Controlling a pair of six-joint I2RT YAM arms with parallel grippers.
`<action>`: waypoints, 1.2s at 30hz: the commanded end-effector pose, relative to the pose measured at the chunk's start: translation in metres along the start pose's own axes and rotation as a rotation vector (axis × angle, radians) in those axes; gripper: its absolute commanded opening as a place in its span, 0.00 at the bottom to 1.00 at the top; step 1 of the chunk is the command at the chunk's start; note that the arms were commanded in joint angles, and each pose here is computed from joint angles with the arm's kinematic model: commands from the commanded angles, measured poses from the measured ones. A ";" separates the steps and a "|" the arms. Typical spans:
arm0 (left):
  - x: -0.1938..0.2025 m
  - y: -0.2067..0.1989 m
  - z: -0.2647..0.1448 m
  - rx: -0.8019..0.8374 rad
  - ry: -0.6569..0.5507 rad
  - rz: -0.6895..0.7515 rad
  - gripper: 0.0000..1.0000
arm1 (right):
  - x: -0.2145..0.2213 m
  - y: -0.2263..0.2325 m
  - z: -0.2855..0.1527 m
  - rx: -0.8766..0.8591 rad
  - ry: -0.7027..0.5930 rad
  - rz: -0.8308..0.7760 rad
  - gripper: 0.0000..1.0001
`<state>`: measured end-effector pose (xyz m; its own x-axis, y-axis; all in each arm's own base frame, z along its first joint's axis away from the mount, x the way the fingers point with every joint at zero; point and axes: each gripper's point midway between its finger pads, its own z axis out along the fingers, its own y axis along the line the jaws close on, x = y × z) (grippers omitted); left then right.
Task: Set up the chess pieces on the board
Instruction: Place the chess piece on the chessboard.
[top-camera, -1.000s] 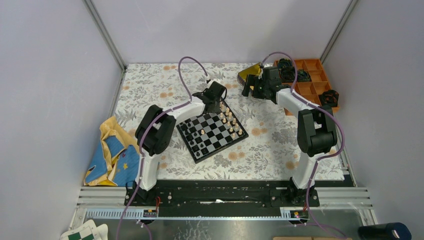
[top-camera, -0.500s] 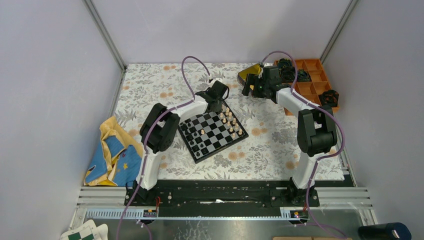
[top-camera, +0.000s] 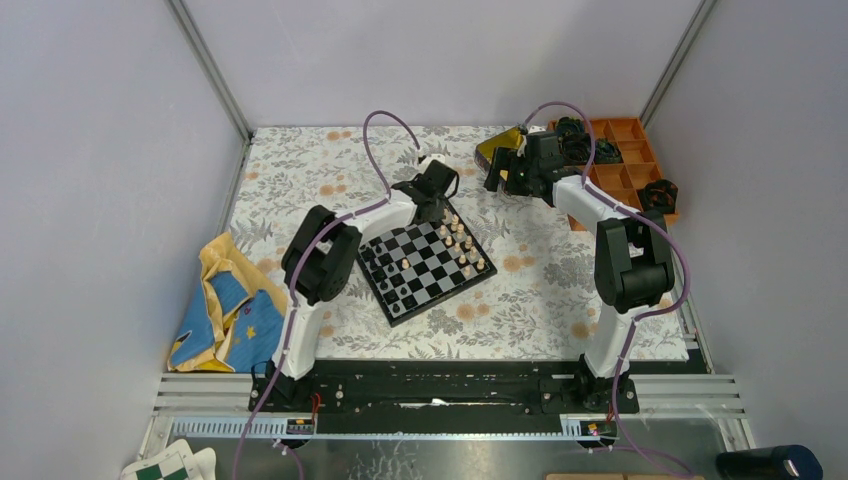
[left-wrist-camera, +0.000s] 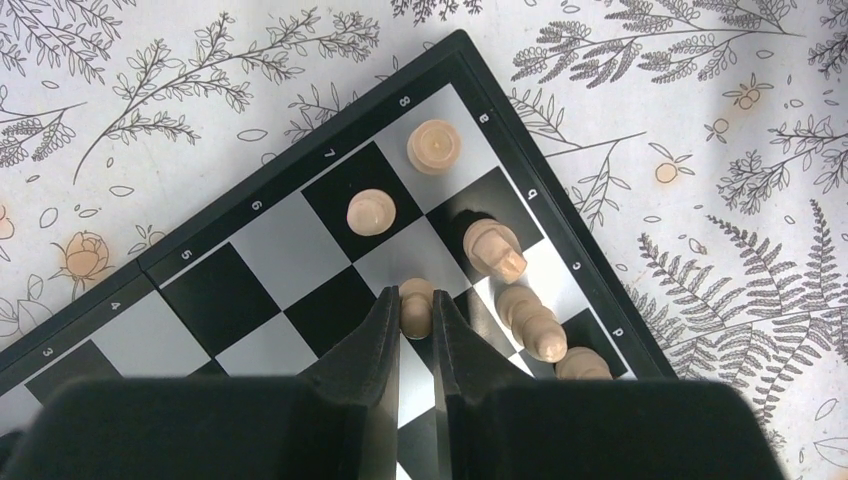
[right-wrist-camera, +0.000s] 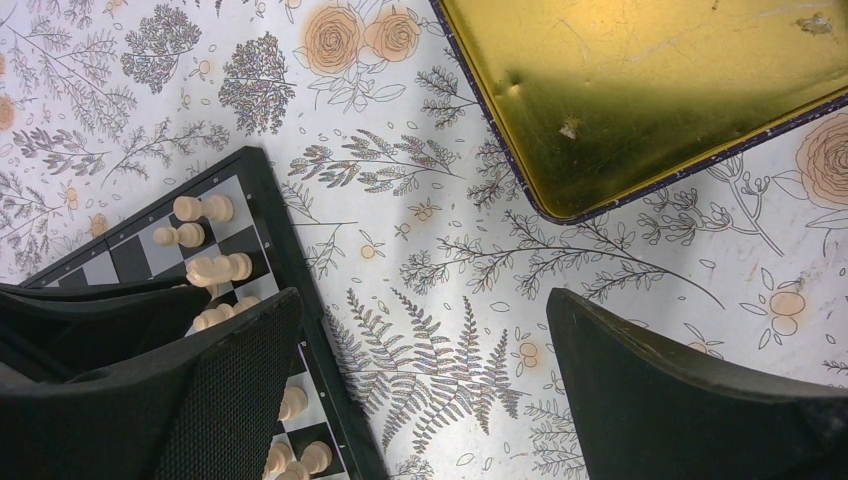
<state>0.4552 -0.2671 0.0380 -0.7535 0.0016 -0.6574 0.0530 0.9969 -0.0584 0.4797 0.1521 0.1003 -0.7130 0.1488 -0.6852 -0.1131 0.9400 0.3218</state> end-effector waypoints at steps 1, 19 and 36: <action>-0.015 0.003 0.013 -0.018 -0.055 -0.015 0.10 | -0.018 -0.001 -0.003 0.007 -0.043 -0.015 1.00; -0.012 0.010 0.017 -0.039 -0.034 -0.029 0.22 | -0.018 -0.001 -0.004 0.007 -0.042 -0.018 1.00; -0.017 0.018 0.003 -0.068 -0.051 -0.034 0.31 | -0.017 -0.003 -0.002 0.008 -0.034 -0.023 1.00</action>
<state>0.4674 -0.2647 0.0375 -0.7387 -0.0157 -0.6739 0.0310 0.9979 -0.0572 0.4798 0.1516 0.1002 -0.7120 0.1404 -0.6880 -0.1195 0.9413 0.3158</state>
